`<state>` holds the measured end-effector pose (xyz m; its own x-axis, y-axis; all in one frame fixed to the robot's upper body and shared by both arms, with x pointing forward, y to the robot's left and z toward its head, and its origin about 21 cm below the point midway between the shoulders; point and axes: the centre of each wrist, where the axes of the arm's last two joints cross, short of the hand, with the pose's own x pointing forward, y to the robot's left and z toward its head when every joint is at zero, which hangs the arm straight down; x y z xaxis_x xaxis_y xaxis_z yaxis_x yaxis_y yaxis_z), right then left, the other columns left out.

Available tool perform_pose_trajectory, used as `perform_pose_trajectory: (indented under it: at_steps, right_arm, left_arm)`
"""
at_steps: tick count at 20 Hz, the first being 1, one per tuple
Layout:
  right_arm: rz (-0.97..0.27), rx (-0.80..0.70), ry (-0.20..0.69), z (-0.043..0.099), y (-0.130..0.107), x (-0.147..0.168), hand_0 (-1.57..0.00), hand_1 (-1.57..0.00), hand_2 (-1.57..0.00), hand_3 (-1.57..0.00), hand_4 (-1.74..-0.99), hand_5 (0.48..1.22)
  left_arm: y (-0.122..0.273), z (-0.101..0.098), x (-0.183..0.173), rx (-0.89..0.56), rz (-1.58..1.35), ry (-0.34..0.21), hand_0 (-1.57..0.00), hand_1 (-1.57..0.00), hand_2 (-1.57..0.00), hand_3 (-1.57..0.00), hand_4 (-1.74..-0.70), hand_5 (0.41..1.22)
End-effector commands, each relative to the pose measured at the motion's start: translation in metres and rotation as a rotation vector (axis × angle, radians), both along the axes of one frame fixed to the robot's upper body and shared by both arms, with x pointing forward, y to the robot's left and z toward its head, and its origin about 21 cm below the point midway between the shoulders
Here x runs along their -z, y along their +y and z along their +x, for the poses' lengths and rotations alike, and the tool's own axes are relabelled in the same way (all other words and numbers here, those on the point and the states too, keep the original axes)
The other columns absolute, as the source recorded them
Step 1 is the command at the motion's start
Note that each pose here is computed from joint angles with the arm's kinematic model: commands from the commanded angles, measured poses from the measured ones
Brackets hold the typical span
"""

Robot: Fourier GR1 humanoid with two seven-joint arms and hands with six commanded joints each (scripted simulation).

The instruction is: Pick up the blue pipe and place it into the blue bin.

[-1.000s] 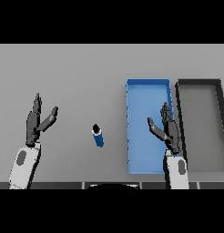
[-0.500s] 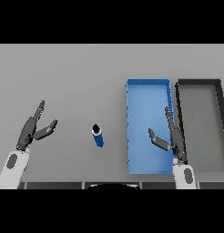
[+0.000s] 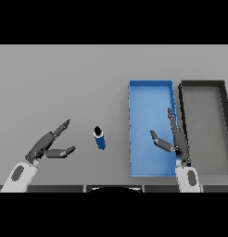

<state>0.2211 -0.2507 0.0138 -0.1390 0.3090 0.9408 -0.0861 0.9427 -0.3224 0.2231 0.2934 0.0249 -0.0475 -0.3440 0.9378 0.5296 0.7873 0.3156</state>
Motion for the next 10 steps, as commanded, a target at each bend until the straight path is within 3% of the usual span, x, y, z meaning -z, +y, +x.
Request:
perform_pose_trajectory:
  at_steps: [1, 7, 10]
  right_arm:
    - [-0.01, 0.004, 0.006, -0.002, -0.003, 0.002, 0.0, 0.0, 0.0, 0.0, -1.164, 0.617]
    - [0.015, 0.002, 0.005, -0.002, 0.002, 0.0, 0.0, 0.0, 0.0, 0.0, -1.205, 0.618]
    - [0.017, 0.001, 0.014, -0.005, 0.003, 0.001, 0.0, 0.0, 0.0, 0.0, -1.217, 0.626]
  left_arm:
    - [-0.012, -0.004, 0.004, 0.023, 0.003, 0.014, 0.0, 0.0, 0.0, 0.0, -1.11, 0.497]
    - [-0.049, -0.005, 0.015, 0.118, 0.024, 0.049, 0.0, 0.0, 0.0, 0.0, -1.14, 0.452]
    - [-0.067, 0.003, 0.024, 0.134, 0.0, 0.031, 0.0, 0.0, 0.0, 0.0, -1.15, 0.456]
